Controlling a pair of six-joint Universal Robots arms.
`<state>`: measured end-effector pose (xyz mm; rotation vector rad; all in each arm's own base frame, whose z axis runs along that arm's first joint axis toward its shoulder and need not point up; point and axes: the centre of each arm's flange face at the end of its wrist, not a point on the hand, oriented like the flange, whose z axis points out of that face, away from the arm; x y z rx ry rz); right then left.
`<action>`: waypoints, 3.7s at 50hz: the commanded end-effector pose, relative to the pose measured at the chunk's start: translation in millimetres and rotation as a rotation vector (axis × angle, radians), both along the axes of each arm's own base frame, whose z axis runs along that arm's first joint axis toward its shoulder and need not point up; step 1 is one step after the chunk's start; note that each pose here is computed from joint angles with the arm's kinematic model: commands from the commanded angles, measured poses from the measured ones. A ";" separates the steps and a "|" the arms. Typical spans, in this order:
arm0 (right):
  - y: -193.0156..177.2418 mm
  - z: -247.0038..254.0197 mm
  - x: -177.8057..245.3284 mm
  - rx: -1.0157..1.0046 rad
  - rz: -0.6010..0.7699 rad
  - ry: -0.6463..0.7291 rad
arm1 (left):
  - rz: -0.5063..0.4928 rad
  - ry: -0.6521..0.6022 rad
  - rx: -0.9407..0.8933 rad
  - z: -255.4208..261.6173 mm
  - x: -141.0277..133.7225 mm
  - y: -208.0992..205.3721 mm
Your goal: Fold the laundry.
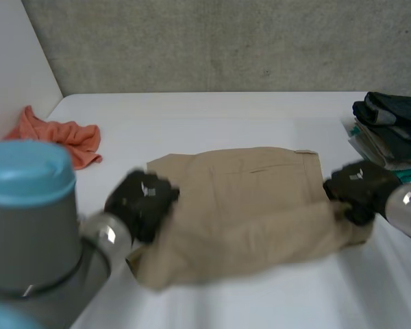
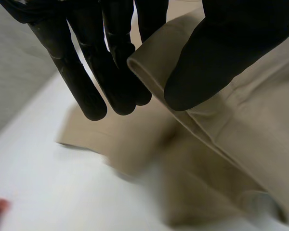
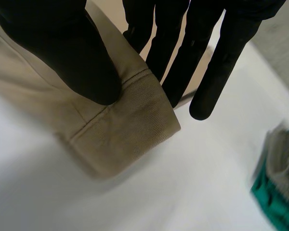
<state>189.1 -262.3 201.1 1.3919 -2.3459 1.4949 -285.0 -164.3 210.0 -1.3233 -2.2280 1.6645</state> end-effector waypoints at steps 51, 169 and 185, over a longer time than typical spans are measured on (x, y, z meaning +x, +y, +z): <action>-60.1 -36.3 24.8 -0.028 -0.124 -0.163 | 0.150 0.231 -0.478 -15.1 -27.8 -124.4; -88.2 -71.7 104.2 0.087 0.019 -0.346 | 0.167 0.261 0.088 -75.1 -101.9 -111.9; -44.8 -9.3 88.4 -0.167 0.038 -0.339 | -0.009 0.489 -0.093 54.9 -101.0 -93.5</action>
